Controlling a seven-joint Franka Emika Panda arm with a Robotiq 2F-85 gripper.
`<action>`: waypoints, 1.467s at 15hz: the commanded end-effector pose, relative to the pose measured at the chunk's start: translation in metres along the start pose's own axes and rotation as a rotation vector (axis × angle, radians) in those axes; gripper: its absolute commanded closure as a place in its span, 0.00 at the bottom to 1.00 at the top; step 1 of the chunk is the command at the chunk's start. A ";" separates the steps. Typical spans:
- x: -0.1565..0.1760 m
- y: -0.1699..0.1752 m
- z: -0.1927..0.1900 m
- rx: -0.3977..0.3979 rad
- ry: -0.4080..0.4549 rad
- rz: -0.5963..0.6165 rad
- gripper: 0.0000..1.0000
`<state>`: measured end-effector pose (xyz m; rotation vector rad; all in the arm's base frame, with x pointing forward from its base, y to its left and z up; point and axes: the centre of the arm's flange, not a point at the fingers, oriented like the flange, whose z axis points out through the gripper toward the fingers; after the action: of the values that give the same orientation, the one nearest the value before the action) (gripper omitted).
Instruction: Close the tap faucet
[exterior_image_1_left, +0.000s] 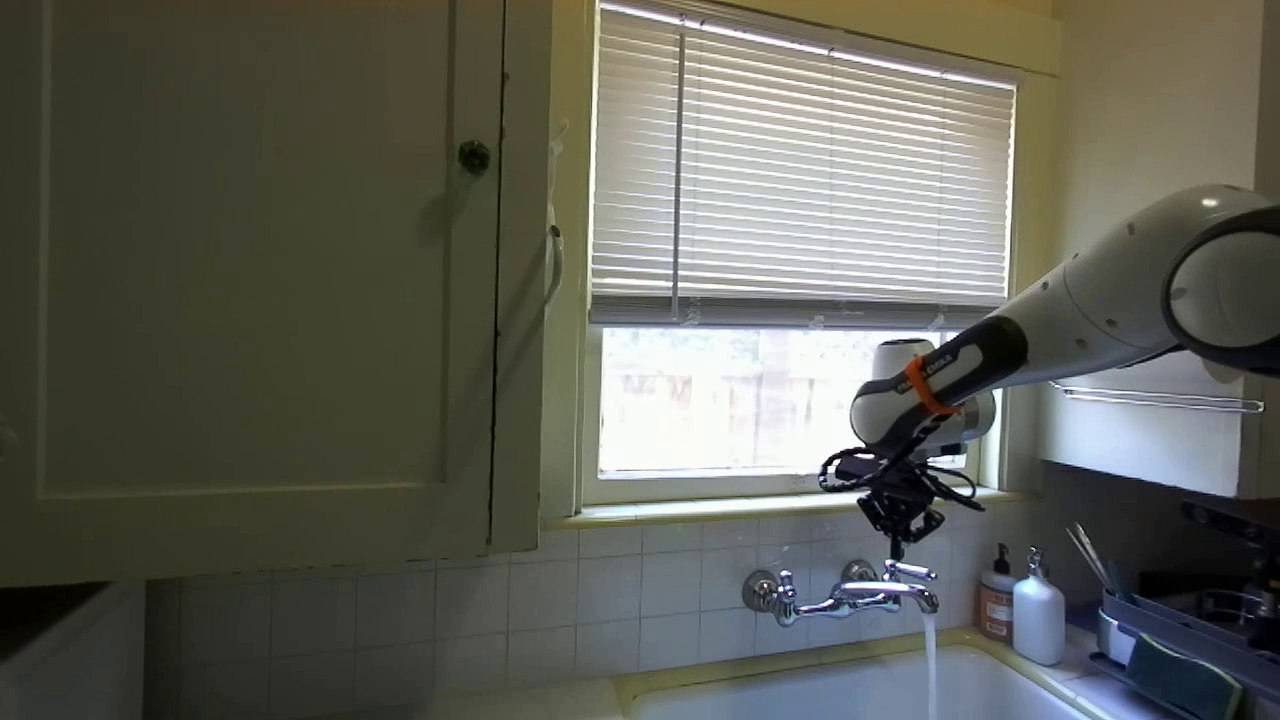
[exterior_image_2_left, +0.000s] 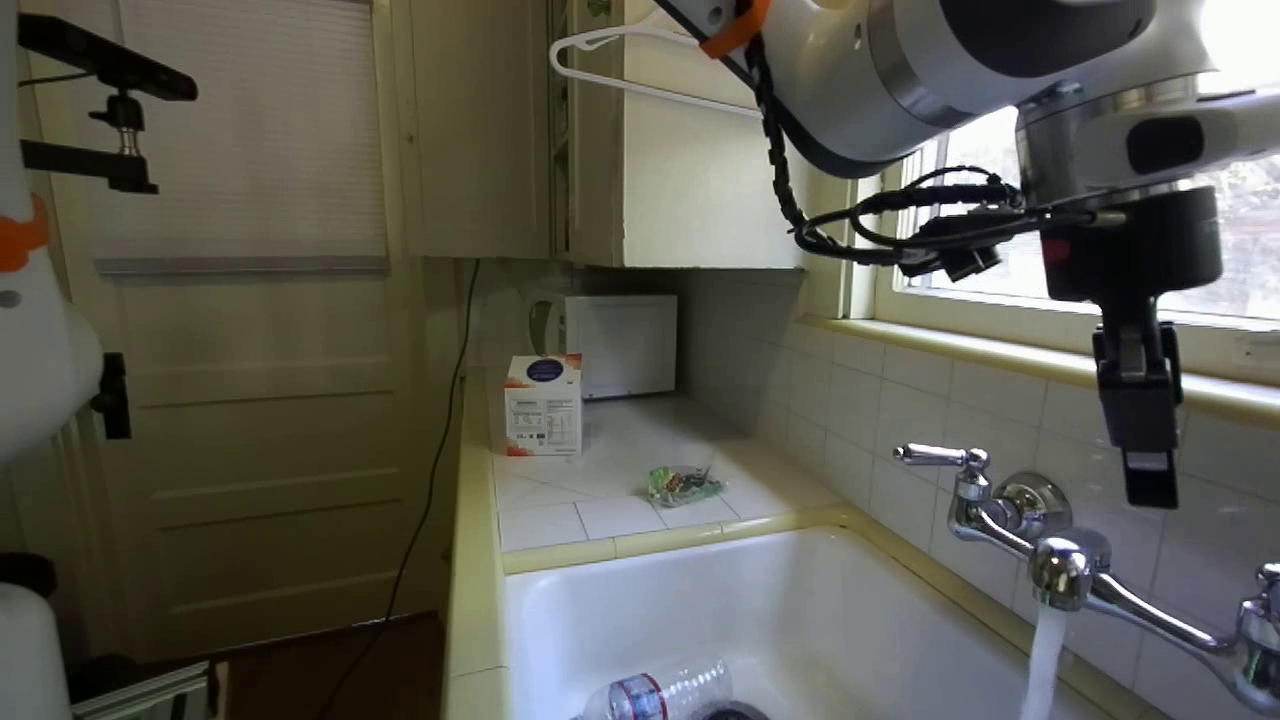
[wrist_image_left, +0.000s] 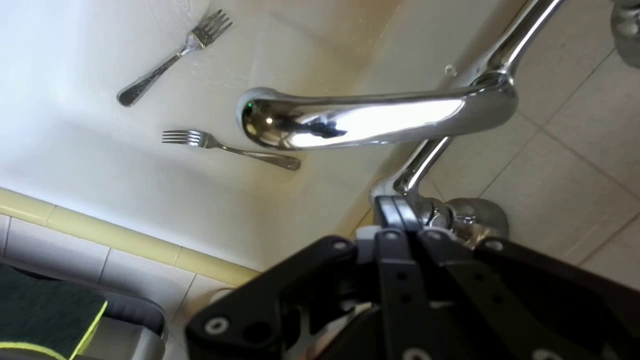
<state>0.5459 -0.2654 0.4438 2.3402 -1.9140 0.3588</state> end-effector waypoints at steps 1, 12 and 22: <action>0.002 0.000 0.004 -0.006 -0.001 0.002 0.99; 0.014 -0.005 0.017 -0.022 -0.011 0.030 1.00; 0.032 -0.008 0.065 -0.104 -0.016 0.091 1.00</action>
<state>0.5560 -0.2996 0.3968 2.2503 -1.9503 0.2658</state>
